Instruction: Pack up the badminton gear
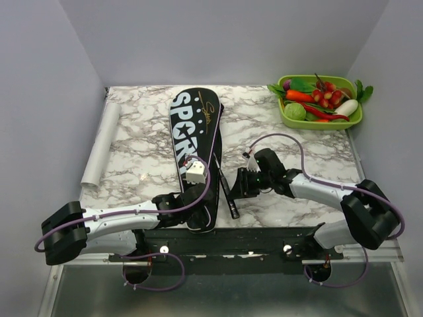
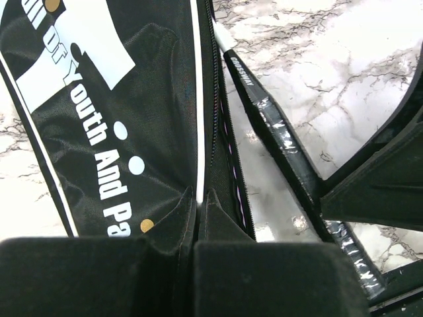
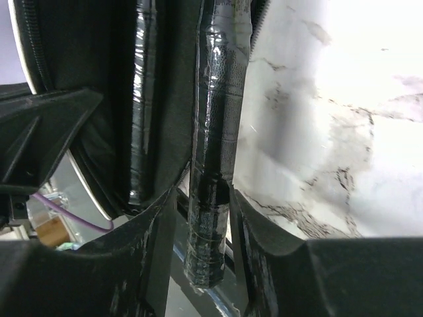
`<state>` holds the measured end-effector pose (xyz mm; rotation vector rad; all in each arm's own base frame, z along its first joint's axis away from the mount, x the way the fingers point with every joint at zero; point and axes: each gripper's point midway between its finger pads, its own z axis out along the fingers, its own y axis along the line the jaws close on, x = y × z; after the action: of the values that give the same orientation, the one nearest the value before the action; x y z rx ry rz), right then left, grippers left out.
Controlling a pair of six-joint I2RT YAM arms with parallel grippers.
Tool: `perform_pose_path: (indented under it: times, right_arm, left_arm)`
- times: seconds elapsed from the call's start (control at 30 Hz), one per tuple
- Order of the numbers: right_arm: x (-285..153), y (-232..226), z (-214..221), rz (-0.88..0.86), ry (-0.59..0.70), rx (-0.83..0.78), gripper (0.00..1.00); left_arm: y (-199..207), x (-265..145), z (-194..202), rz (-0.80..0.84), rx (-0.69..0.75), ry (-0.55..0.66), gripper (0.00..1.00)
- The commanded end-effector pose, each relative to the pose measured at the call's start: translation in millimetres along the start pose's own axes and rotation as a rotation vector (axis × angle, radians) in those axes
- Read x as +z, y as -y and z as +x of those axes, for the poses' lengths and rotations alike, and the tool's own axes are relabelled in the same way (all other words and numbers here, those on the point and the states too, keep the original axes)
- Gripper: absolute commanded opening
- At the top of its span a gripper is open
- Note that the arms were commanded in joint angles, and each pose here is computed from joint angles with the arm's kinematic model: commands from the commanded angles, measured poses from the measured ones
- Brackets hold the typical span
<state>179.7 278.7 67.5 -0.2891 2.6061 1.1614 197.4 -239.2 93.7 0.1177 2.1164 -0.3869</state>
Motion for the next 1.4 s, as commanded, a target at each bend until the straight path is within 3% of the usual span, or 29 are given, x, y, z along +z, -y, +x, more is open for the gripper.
perform_pose_path:
  times: [0.0,0.2,0.73,0.83,0.93,1.23,1.37]
  right_arm:
    - [9,-18,2,-0.101,-0.008,0.013,0.42]
    - [22,-34,7,-0.144,-0.029,0.027,0.27]
    - [59,-63,5,-0.201,-0.058,0.053,0.27]
    - [63,-60,6,-0.196,-0.06,0.057,0.27]
    - [68,-54,7,-0.179,-0.06,0.063,0.27]
    - [84,-40,15,-0.154,-0.089,0.081,0.27]
    - [87,-36,17,-0.148,-0.097,0.081,0.27]
  left_arm:
    - [8,-3,-13,0.036,-0.045,0.043,0.0]
    - [10,-2,-15,0.038,-0.043,0.044,0.0]
    - [18,0,-12,0.066,-0.035,0.022,0.01]
    - [20,3,-4,0.07,-0.018,-0.007,0.15]
    - [23,4,2,0.084,-0.006,-0.035,0.21]
    - [28,-14,-10,0.126,-0.032,-0.05,0.31]
    - [9,-28,-24,0.042,-0.046,-0.04,0.31]
